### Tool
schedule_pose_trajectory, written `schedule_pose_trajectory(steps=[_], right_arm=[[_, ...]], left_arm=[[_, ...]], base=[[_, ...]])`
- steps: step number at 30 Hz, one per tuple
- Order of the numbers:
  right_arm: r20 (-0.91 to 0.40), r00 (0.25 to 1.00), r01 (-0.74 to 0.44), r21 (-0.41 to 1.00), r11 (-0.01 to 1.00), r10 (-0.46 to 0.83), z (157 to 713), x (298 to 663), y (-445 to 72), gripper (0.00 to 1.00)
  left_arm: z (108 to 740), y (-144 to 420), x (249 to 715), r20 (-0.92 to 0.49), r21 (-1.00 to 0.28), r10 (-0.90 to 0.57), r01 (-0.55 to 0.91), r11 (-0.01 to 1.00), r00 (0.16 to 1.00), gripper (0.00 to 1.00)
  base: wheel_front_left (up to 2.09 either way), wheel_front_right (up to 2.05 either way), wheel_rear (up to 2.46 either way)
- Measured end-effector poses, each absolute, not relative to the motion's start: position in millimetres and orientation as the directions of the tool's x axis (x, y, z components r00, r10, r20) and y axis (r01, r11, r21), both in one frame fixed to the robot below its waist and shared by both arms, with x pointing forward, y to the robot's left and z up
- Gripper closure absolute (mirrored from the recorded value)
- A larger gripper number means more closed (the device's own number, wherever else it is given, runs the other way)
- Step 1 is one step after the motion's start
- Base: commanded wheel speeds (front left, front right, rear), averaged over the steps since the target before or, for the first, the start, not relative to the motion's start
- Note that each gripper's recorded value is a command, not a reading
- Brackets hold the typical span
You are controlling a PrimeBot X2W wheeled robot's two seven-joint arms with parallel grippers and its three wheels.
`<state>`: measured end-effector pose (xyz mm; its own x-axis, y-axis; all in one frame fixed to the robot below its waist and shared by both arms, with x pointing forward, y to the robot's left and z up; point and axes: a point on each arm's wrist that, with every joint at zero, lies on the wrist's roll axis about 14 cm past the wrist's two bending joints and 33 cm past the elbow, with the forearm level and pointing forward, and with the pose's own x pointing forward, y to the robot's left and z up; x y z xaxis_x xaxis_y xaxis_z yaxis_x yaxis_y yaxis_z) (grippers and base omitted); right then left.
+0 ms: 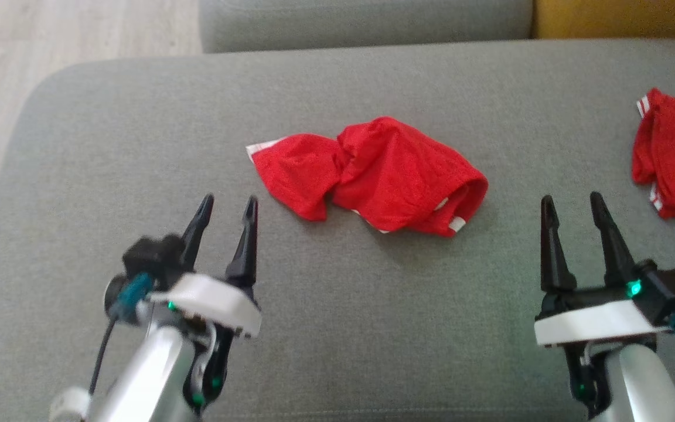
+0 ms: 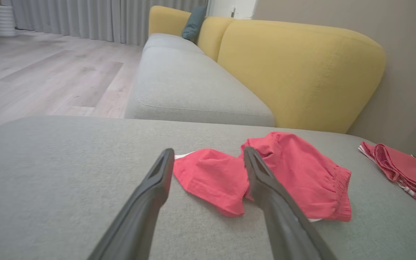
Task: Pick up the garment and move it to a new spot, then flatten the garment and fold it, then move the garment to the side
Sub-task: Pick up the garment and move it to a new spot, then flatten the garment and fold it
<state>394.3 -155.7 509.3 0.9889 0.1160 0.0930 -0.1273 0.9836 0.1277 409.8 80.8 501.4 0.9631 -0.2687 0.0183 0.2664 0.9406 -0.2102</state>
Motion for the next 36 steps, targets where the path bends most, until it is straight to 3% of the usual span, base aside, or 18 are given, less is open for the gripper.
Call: schedule_pose_trajectory(steps=[15, 36], right_arm=[[0.071, 0.984, -0.170, 0.142, 0.975, 0.161, 502.3, 374.7, -139.8, 0.00], [0.053, 0.984, -0.175, 0.150, 0.973, 0.169, 496.8, 374.4, -137.0, 0.00]], left_arm=[[498.3, 127.5, 359.4, 0.023, -0.228, -0.098, 0.101, 0.968, 0.995, 0.00], [500.9, 124.5, 357.2, 0.041, -0.222, -0.107, 0.114, 0.968, 0.993, 0.00]], base=[[0.00, 0.00, 0.00], [0.00, 0.00, 0.00]])
